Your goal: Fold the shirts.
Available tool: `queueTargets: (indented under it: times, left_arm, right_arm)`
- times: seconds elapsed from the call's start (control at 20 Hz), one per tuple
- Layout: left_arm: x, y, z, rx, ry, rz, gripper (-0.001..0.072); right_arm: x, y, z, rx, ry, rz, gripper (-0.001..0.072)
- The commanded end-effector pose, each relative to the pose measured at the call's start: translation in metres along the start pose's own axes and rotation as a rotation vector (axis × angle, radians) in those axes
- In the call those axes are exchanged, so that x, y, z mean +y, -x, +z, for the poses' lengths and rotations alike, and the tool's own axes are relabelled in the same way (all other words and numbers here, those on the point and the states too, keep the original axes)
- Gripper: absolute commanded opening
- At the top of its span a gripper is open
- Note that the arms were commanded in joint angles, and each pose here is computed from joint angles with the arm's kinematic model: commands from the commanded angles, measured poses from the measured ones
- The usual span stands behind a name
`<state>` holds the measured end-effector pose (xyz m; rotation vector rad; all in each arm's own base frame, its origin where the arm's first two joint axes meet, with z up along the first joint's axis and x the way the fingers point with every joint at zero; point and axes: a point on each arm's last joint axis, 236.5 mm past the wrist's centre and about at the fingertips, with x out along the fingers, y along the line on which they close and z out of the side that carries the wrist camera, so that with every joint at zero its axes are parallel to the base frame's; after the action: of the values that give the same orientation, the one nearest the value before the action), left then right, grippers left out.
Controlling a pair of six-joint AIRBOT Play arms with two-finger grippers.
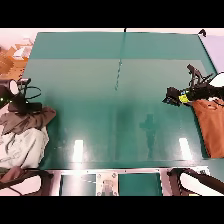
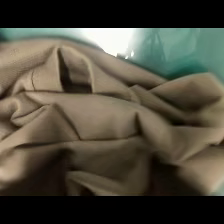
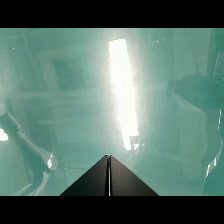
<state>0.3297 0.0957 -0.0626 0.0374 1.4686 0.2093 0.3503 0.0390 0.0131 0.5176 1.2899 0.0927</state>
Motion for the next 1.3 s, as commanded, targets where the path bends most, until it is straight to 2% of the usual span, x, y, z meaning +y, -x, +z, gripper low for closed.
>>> queueTargets:
  times: [0.0,0.2,0.35,0.45,0.6,0.8,0.9,0.95,1.0,1.05,1.1,1.25]
  left_arm:
    - [0.009,-0.011,-0.006,0.024,0.004,0.007,0.0024]
    - [-0.007,0.027,0.022,-0.026,-0.036,-0.052,0.0022]
    - [-0.059,0.102,0.070,-0.177,-0.160,-0.136,0.0022]
    - [-0.117,0.163,0.097,-0.330,-0.262,-0.215,0.0021]
    - [-0.216,0.241,0.102,-0.524,-0.427,-0.368,0.0021]
    - [-0.333,0.276,0.070,-0.648,-0.626,-0.508,0.0022]
    - [-0.390,0.269,0.047,-0.627,-0.684,-0.608,0.0029]
    - [-0.415,0.261,0.033,-0.588,-0.700,-0.664,0.0301]
    - [-0.433,0.250,0.020,-0.537,-0.708,-0.704,0.0678]
    - [-0.442,0.240,0.011,-0.477,-0.705,-0.734,0.0706]
    - [-0.439,0.232,0.009,-0.441,-0.701,-0.734,0.0706]
    - [-0.396,0.220,0.028,-0.372,-0.648,-0.680,0.0706]
  right_arm:
    - [0.000,0.000,0.000,0.001,0.000,0.001,0.0020]
    - [0.000,0.000,0.000,0.000,0.000,0.001,0.0020]
    - [0.000,-0.001,0.000,-0.001,0.000,0.000,0.0020]
    - [0.000,-0.001,0.000,-0.001,-0.001,0.001,0.0020]
    - [0.000,-0.001,0.001,-0.002,-0.001,0.001,0.0020]
    - [0.000,-0.001,0.004,-0.018,-0.001,0.001,0.0020]
    - [0.000,-0.001,0.004,-0.018,-0.001,0.001,0.0021]
    - [0.000,-0.001,0.004,-0.018,-0.001,0.001,0.0065]
    - [0.000,-0.001,0.004,-0.018,-0.001,0.001,0.0233]
    - [0.000,-0.001,0.005,-0.019,-0.002,0.001,0.0390]
    - [-0.001,0.000,0.005,-0.019,-0.004,0.000,0.0428]
    - [-0.008,0.001,0.008,-0.026,-0.023,-0.004,0.0428]
